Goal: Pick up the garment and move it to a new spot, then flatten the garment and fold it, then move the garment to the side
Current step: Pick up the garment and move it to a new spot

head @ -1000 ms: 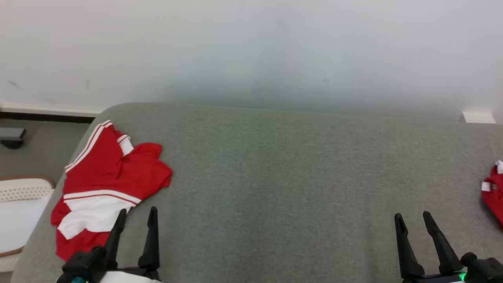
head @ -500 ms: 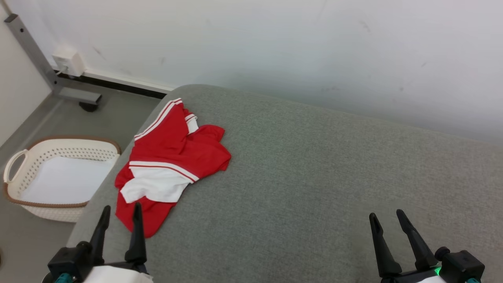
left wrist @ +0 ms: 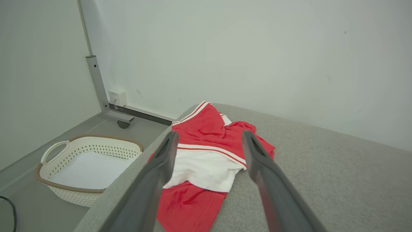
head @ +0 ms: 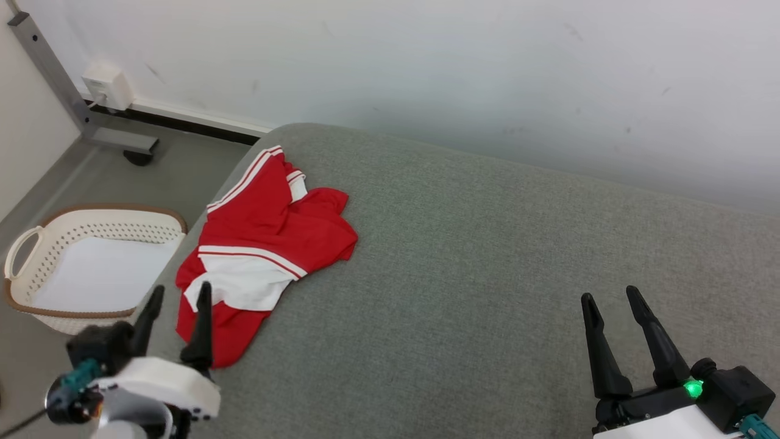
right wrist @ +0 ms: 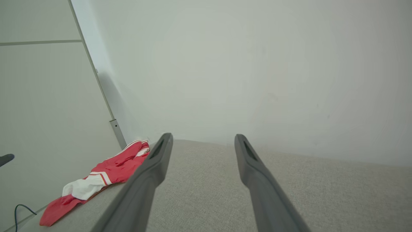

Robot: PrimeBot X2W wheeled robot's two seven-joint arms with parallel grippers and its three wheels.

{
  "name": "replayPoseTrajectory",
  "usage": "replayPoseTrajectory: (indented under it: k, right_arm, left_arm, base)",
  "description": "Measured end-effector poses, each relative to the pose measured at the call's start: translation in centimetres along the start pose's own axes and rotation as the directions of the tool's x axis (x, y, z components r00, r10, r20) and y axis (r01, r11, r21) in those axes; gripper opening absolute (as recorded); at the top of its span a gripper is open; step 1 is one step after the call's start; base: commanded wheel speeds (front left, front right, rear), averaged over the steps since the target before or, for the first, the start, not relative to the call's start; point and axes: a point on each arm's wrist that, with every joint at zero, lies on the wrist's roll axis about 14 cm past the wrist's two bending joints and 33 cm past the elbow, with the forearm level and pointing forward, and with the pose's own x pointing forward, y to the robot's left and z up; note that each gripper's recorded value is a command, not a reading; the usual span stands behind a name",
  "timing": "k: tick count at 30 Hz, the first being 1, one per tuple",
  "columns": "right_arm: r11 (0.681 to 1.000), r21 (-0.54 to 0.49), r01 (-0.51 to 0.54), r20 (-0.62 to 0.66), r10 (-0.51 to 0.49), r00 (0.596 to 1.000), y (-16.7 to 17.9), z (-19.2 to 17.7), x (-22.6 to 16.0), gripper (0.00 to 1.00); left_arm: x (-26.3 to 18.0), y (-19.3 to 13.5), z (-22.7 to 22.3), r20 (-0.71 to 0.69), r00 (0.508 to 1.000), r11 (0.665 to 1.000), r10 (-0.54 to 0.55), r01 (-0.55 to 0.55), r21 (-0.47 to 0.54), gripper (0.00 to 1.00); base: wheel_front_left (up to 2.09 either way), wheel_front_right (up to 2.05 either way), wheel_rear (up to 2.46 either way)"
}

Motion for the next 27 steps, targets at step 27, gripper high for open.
replayPoseTrajectory:
  k: [27]
  right_arm:
    - [0.983, -0.063, 0.173, 0.150, -0.162, 0.975, -7.0, 4.0, -0.2, 1.00]
  left_arm:
    - [8.9, -0.9, -16.7, -0.761, 0.646, 0.997, -0.057, -0.005, -0.078, 1.00]
  base:
    - [0.00, 0.00, 0.00]
